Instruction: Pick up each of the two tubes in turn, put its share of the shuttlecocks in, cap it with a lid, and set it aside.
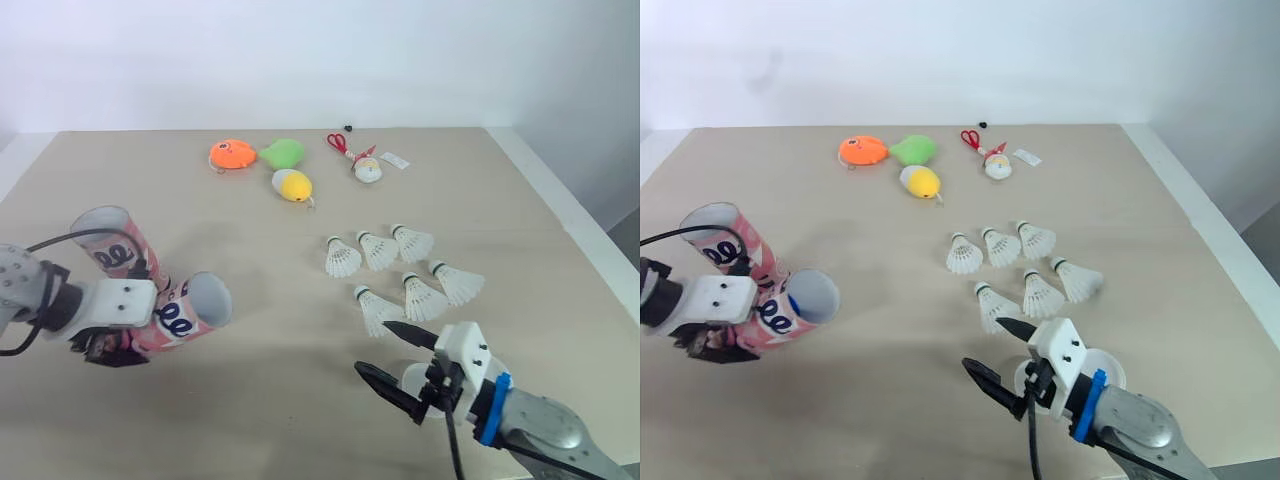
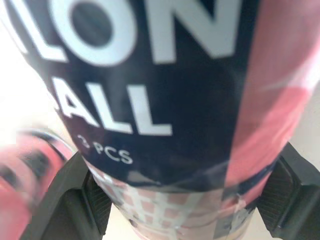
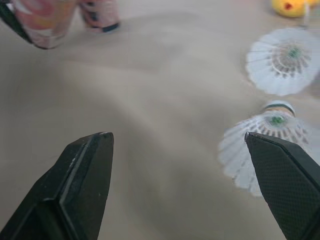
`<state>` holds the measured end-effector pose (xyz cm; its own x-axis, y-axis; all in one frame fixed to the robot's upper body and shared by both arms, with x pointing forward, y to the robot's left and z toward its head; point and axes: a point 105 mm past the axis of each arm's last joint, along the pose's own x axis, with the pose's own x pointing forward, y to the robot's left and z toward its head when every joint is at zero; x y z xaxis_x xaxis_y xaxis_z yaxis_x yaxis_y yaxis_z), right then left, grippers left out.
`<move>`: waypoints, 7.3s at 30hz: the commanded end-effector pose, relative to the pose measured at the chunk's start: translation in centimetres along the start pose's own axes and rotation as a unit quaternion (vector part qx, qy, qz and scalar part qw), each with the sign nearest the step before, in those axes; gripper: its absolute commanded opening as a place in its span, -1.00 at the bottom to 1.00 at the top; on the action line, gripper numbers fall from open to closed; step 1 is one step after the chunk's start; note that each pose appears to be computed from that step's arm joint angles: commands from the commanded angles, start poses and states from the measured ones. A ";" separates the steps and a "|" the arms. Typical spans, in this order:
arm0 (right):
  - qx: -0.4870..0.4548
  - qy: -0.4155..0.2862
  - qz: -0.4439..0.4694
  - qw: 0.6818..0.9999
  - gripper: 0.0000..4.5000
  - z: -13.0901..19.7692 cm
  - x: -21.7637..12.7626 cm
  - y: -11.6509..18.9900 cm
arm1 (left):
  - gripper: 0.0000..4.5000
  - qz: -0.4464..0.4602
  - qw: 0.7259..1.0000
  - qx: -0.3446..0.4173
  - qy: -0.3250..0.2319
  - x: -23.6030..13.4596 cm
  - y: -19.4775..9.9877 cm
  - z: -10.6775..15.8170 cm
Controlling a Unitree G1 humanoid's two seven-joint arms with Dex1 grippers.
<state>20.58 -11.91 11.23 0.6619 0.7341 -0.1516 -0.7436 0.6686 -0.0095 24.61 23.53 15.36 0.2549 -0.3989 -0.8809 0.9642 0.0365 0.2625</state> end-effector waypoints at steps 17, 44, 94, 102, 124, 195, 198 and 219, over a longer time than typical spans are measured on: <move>0.049 -0.013 -0.090 0.995 0.89 -2.2 3.2 -2.3 | 0.46 -0.032 0.999 0.033 -0.001 3.8 1.2 4.2; -0.187 -0.093 0.218 0.953 -1.00 8.6 5.1 1.7 | 0.45 -0.035 0.999 -0.002 -0.003 6.1 2.0 5.1; -0.130 -0.083 0.227 0.962 0.72 8.4 7.0 2.5 | 0.45 -0.031 0.999 -0.014 -0.013 6.1 1.5 5.7; -0.151 -0.081 0.062 0.983 0.98 7.9 5.8 -0.9 | 0.45 -0.031 0.999 -0.013 -0.016 6.2 1.6 5.7; -0.009 -0.023 -0.170 0.985 0.98 2.5 13.2 -7.0 | 0.45 -0.027 0.999 -0.007 -0.021 6.2 1.6 5.8; -0.114 -0.096 -0.124 0.981 0.99 6.3 -0.7 -2.3 | 0.45 -0.037 0.999 0.003 -0.035 6.9 1.4 6.1; -0.083 -0.081 -0.201 0.973 0.99 4.6 -2.2 -3.6 | 0.45 -0.039 0.999 0.005 -0.035 7.0 1.4 6.1; 0.081 -0.028 -0.324 0.942 0.99 -0.8 -1.3 -7.8 | 0.45 -0.034 0.999 0.009 -0.042 6.9 1.5 6.7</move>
<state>25.25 -18.23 9.93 0.9752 0.1683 -0.1440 -0.1615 0.9852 0.0577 28.16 15.52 13.30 0.2321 -0.4642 -0.8548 0.9682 0.0258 0.2489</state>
